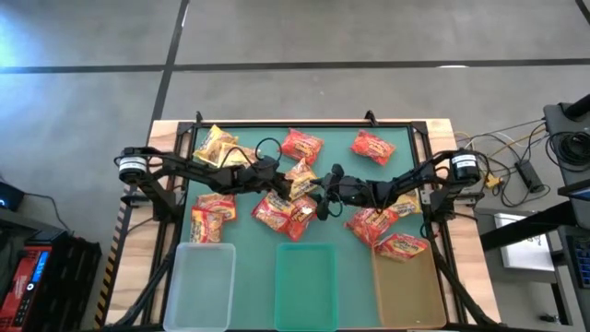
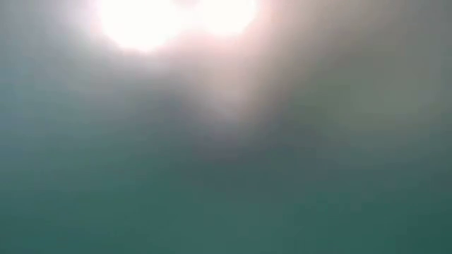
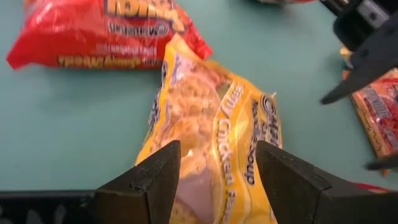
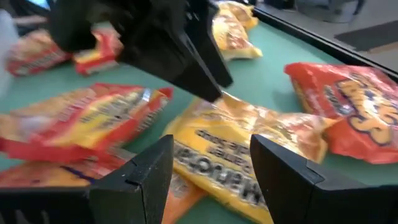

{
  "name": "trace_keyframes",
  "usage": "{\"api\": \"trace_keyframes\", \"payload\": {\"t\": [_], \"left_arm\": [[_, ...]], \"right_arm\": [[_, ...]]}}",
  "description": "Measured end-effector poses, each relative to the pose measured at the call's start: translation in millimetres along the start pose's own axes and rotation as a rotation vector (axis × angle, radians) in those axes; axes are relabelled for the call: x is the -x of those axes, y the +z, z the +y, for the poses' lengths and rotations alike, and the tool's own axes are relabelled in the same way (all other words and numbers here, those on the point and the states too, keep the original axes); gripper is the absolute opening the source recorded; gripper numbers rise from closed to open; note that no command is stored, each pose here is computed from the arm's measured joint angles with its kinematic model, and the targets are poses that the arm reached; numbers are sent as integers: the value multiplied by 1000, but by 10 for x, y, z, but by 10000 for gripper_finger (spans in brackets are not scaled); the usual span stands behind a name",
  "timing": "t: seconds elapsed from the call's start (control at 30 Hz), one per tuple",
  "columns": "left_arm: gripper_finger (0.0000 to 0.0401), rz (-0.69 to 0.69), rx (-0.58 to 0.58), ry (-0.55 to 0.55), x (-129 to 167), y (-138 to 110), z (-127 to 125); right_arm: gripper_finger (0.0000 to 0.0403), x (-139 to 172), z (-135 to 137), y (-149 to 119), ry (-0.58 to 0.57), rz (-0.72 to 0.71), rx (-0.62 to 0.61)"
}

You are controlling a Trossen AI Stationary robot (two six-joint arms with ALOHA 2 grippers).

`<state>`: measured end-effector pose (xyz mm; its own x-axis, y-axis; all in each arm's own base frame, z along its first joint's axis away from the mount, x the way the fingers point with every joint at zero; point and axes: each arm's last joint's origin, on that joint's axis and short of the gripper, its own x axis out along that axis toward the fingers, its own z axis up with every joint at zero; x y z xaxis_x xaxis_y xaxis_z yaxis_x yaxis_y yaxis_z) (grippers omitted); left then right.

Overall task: Sort Maruchan noodles
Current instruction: Put the yellow noodle pack into the green bin

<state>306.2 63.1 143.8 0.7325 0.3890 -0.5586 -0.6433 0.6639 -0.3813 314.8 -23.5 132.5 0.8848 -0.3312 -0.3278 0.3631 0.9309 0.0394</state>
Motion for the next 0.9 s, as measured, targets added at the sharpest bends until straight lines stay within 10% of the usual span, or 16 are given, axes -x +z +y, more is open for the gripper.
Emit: {"api": "trace_keyframes", "payload": {"t": [0.9], "left_arm": [[194,-19,34,59,-37,116,116]], "right_arm": [[201,-331,-317,-513,-109,217,55]]}}
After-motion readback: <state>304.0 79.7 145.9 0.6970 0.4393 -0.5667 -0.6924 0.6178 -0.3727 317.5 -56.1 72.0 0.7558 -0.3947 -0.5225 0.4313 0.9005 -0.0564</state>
